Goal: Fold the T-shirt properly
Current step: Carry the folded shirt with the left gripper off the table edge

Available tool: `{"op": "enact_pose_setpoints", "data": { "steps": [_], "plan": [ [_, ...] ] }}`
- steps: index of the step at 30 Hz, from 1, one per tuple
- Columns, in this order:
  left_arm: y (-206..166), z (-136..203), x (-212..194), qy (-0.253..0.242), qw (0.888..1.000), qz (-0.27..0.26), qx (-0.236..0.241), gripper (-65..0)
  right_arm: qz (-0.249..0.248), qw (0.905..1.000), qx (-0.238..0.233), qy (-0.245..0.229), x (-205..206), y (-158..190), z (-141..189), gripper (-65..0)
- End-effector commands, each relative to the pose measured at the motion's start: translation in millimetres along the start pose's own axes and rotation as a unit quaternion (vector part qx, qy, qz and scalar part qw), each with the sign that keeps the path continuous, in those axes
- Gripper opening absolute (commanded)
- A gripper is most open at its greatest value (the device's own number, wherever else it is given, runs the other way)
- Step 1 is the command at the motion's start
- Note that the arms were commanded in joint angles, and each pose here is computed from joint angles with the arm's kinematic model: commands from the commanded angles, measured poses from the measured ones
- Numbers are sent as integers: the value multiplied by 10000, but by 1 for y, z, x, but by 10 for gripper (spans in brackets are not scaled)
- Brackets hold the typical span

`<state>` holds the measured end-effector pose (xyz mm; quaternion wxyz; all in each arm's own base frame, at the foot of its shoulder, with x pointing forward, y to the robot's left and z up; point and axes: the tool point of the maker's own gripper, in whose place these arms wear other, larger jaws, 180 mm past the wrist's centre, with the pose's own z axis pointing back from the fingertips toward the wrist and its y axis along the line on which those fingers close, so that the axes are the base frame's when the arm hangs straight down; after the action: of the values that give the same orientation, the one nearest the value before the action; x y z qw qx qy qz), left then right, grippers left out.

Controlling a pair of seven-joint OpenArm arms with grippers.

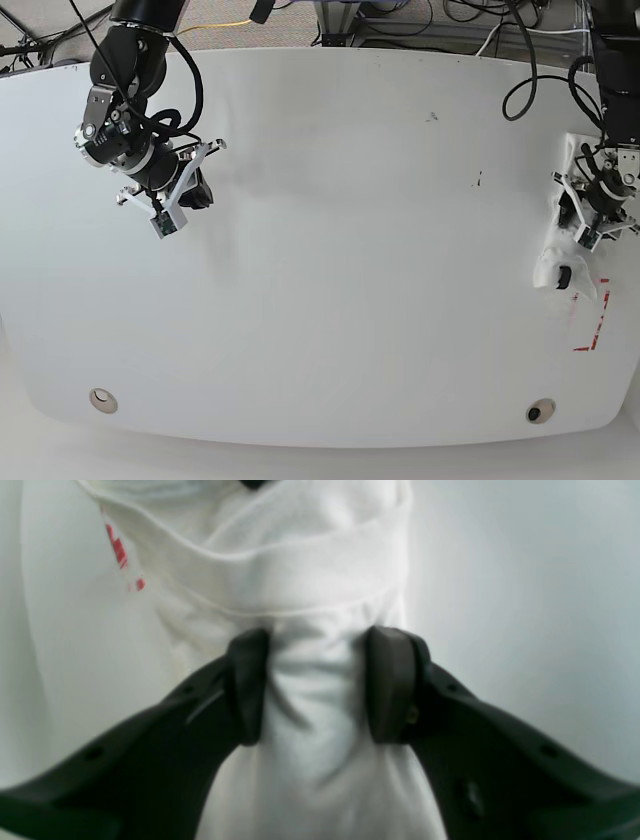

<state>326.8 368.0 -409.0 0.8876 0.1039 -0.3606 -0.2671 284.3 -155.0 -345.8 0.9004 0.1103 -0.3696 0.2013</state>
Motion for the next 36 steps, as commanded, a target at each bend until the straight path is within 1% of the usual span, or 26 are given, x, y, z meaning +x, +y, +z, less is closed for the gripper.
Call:
{"op": "enact_pose_setpoints", "data": {
  "steps": [1, 4, 9, 11, 15, 20, 23, 26, 28, 32, 34, 36],
  "plan": [
    [10, 11, -62, 1089, 9938, -227, -61, -357, 96, 9996, -41, -269, 16, -3, 5, -617],
    [26, 19, -73, 1181, 9927, -227, 20, -357, 98, 9996, -42, -268, 16, -2, 5, -617],
    [52, 33, -78, 1297, 9908, -328, 202, -357, 102, 9996, -54, -255, 15, -4, 6, -618],
    [59, 38, -78, 1271, 9912, -278, 246, -357, 107, 9996, -57, -260, 15, -4, 6, -618],
    [76, 57, -90, 1344, 9903, -135, 317, -357, 171, 9993, -90, -320, 20, -3, 9, -618],
    [94, 70, -90, 1343, 9900, -97, 425, -357, 223, 9991, -110, -352, 21, 0, 13, -618],
    [104, 74, -83, 1215, 9912, 10, 526, -357, 212, 9991, -102, -342, 20, 1, 13, -618],
    [119, 81, -71, 924, 9924, 341, 732, -357, 206, 9991, -98, -345, 20, 1, 13, -618],
    [125, 82, -57, 685, 9934, 426, 818, -357, 206, 9991, -98, -345, 20, 1, 13, -620],
    [142, 95, 4, -140, 9937, 228, 1090, -357, 238, 9991, -136, -332, 19, -1, 14, -620],
    [140, 99, 25, -483, 9916, 218, 1179, -357, 249, 9990, -153, -345, 19, -2, 14, -620],
    [137, 101, 41, -805, 9882, 290, 1268, -357, 236, 9980, -174, -555, 26, -3, 15, -620]
  ]
}}
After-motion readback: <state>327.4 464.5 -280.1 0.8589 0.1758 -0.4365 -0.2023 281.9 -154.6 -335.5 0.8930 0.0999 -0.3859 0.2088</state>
